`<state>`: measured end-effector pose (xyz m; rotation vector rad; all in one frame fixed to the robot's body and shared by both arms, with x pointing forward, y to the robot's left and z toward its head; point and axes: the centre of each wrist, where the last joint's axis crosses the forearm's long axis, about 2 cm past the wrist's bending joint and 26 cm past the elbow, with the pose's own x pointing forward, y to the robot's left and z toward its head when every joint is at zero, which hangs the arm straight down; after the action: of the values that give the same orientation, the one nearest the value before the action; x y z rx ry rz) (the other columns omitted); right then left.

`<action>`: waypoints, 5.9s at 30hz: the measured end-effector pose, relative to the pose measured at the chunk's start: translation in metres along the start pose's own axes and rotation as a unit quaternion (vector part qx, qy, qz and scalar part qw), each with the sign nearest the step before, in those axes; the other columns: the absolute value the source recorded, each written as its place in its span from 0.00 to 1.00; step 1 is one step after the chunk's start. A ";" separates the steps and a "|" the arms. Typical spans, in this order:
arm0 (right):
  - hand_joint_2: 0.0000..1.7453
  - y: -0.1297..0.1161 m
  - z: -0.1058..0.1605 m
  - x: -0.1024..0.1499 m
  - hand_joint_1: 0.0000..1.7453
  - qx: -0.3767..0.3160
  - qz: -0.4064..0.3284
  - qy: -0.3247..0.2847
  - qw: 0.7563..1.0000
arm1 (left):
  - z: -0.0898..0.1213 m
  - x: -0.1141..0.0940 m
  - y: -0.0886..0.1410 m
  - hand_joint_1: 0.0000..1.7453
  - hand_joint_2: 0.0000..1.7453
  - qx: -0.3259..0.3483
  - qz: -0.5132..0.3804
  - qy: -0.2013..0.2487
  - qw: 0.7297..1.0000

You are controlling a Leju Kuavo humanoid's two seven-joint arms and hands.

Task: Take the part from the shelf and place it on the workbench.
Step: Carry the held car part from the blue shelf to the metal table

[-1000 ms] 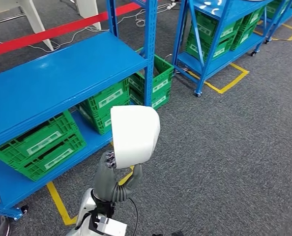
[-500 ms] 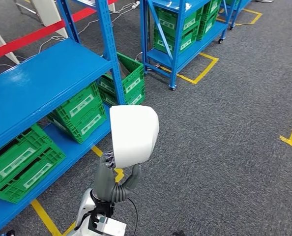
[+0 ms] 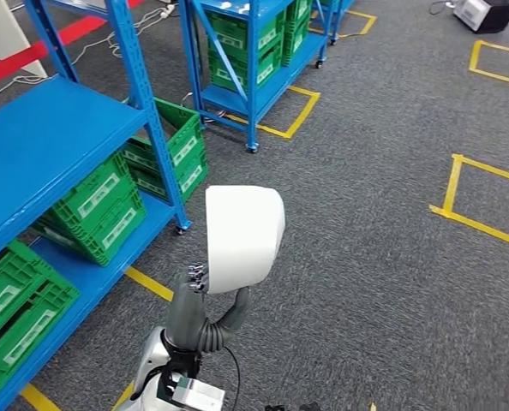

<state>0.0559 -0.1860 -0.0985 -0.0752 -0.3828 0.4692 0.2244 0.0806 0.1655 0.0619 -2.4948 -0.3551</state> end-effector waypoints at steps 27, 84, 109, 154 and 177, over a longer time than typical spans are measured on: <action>0.00 -0.001 0.000 0.001 0.00 0.004 -0.006 -0.005 1.000 | -0.001 0.000 -0.001 1.00 1.00 0.002 0.001 -0.002 1.000; 0.00 -0.003 -0.001 0.000 0.00 -0.017 -0.002 0.013 1.000 | 0.004 -0.007 -0.009 1.00 1.00 0.001 0.064 0.028 0.998; 0.00 -0.005 -0.001 -0.002 0.00 -0.022 0.004 0.019 1.000 | 0.004 -0.008 -0.008 1.00 1.00 0.012 0.058 0.030 0.998; 0.00 -0.005 -0.001 -0.003 0.00 -0.024 0.008 0.024 0.999 | 0.004 -0.008 -0.009 1.00 1.00 0.020 0.087 0.044 0.995; 0.00 0.000 0.002 -0.009 0.00 -0.012 0.009 0.031 0.999 | 0.008 -0.009 -0.007 1.00 1.00 0.020 0.089 0.049 0.995</action>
<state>0.0475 -0.1903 -0.1004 -0.1159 -0.3275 0.4786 0.2269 0.0770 0.1525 -0.1240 -2.3883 -0.2224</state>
